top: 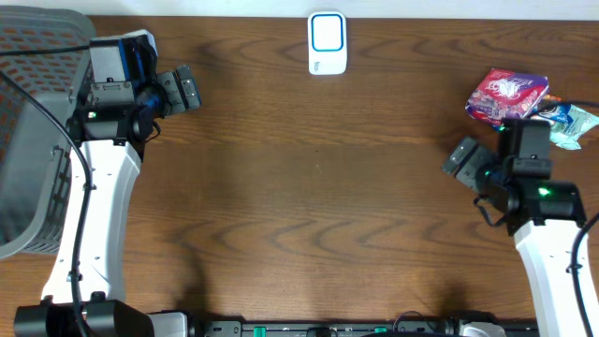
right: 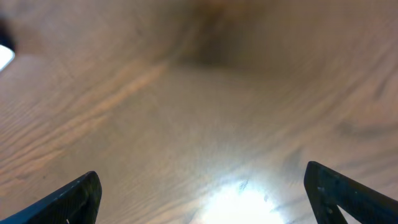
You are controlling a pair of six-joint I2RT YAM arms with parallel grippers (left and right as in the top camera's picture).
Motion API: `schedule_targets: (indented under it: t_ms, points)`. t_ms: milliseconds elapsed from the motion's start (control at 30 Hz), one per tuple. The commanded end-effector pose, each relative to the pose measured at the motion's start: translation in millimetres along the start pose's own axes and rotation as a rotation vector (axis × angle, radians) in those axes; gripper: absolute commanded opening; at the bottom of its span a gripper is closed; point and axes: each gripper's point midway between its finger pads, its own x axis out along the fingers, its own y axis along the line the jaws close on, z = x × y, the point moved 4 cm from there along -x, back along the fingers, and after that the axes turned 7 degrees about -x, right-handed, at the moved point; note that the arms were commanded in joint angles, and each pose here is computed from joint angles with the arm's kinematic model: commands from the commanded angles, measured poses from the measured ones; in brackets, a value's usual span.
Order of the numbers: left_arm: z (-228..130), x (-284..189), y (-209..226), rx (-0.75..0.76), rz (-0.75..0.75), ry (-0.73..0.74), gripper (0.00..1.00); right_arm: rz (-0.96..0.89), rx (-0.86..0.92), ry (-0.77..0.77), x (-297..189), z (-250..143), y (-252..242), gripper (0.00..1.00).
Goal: Scan the item barcode
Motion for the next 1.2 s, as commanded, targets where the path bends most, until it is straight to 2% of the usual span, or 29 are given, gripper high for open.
schedule_targets:
  t_ms: [0, 333, 533, 633, 800, 1167]
  points:
    - [-2, 3, 3, 0.001, 0.014, 0.009, 0.98, 0.010, 0.142, 0.063, 11, -18, 0, 0.99]
    - [-2, 3, 3, 0.001, 0.014, 0.009, 0.98, -0.057, 0.134, 0.168, 23, -48, -16, 0.99]
    - [-2, 3, 3, 0.001, 0.014, 0.009, 0.98, -0.055, 0.134, 0.186, 22, -51, -16, 0.99]
    - [-2, 3, 3, 0.001, 0.014, 0.009, 0.98, -0.030, 0.114, 0.151, 24, -45, -11, 0.99]
    - [-2, 3, 3, 0.001, 0.014, 0.009, 0.98, 0.055, -0.057, 0.053, 31, -32, 6, 0.99]
    - [-2, 3, 3, 0.001, 0.014, 0.009, 0.98, 0.294, -0.129, -0.259, 61, -39, 33, 0.99]
